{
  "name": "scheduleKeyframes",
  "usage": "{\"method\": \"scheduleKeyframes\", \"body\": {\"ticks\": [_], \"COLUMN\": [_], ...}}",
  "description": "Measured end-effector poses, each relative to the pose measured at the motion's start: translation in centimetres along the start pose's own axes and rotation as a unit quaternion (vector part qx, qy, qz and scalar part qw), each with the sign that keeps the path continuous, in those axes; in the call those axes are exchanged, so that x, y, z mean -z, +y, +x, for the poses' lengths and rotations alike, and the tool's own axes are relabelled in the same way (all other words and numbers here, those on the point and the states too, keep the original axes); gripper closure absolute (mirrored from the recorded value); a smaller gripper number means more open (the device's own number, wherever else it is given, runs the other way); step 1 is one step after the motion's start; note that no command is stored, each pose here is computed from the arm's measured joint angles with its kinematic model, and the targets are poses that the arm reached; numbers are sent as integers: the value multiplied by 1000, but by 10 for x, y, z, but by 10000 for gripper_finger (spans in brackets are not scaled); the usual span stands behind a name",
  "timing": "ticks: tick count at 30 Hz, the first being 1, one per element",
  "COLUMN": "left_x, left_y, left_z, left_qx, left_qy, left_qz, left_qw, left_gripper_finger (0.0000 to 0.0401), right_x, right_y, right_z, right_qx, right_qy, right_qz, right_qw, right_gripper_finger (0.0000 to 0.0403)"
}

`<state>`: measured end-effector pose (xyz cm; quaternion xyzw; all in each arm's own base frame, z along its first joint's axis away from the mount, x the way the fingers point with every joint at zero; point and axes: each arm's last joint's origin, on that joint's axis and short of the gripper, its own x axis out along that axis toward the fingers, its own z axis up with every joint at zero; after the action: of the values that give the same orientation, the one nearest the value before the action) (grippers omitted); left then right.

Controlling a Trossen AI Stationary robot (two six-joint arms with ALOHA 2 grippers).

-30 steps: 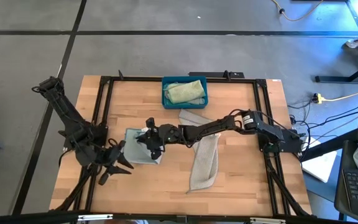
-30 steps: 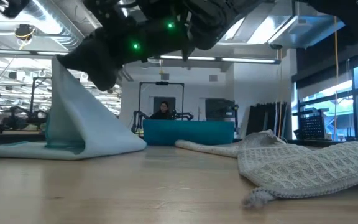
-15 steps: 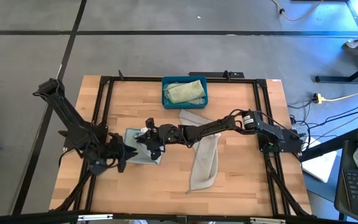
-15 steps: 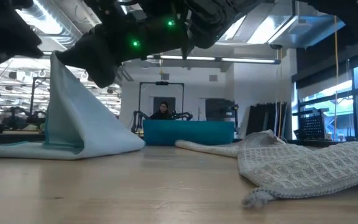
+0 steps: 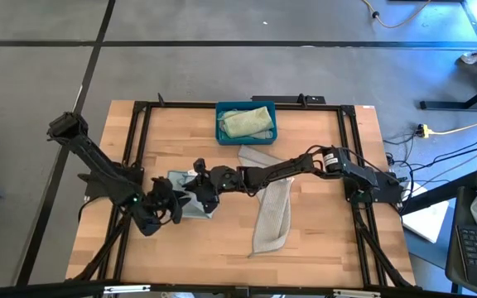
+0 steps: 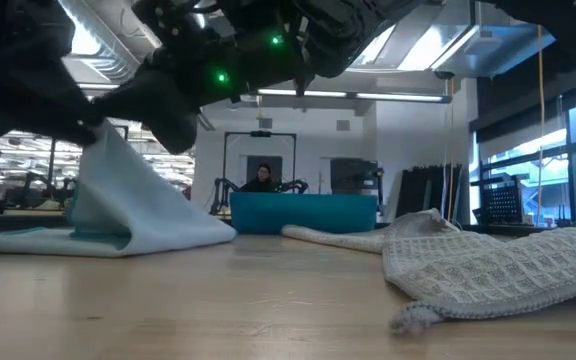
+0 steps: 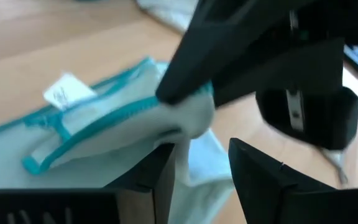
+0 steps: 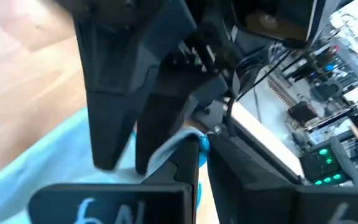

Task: Fold microfiber towels
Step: Fold the light blue towel

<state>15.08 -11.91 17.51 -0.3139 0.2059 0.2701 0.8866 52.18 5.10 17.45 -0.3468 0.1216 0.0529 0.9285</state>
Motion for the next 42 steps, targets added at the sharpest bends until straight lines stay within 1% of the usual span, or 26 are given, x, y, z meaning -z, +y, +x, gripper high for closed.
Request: {"method": "scheduleKeyframes", "body": {"ticks": [4,8,10,13,16,18,21,23,28,33,37,42], "left_x": [2,4,5,4,2,2,3,5,6,3,-3,-7], "left_y": [0,0,4,13,16,16,12,9,5,6,8,10], "left_z": [-2,-10,-13,-17,-18,-15,-9,-6,-9,-14,-10,-2], "left_qx": [5,19,10,-23,-30,-31,-34,-26,-10,3,-12,-38], "left_qy": [55,87,89,63,9,-12,-16,-14,-15,-49,-76,-60], "left_qz": [-19,-41,-43,-37,-37,-38,-32,-28,-26,-26,-24,-17], "left_qw": [998,995,995,997,999,999,999,999,999,998,997,997], "left_gripper_finger": [258,258,260,261,261,261,261,261,261,261,261,261], "right_x": [4,4,4,4,4,4,4,5,9,12,12,12], "right_y": [0,0,0,0,0,-1,-2,-3,-6,-7,-6,-6], "right_z": [0,0,0,0,0,0,0,0,1,1,1,1], "right_qx": [-10,-9,-8,-8,-8,-6,-2,-2,-4,-8,-9,-8], "right_qy": [16,14,14,14,14,12,9,10,20,28,29,30], "right_qz": [-8,-24,-26,-27,-27,-26,-26,-26,-23,-22,-22,-22], "right_qw": [1000,1000,1000,1000,1000,1000,1000,1000,1000,999,999,999], "right_gripper_finger": [368,368,368,368,368,368,368,368,368,368,368,368]}}
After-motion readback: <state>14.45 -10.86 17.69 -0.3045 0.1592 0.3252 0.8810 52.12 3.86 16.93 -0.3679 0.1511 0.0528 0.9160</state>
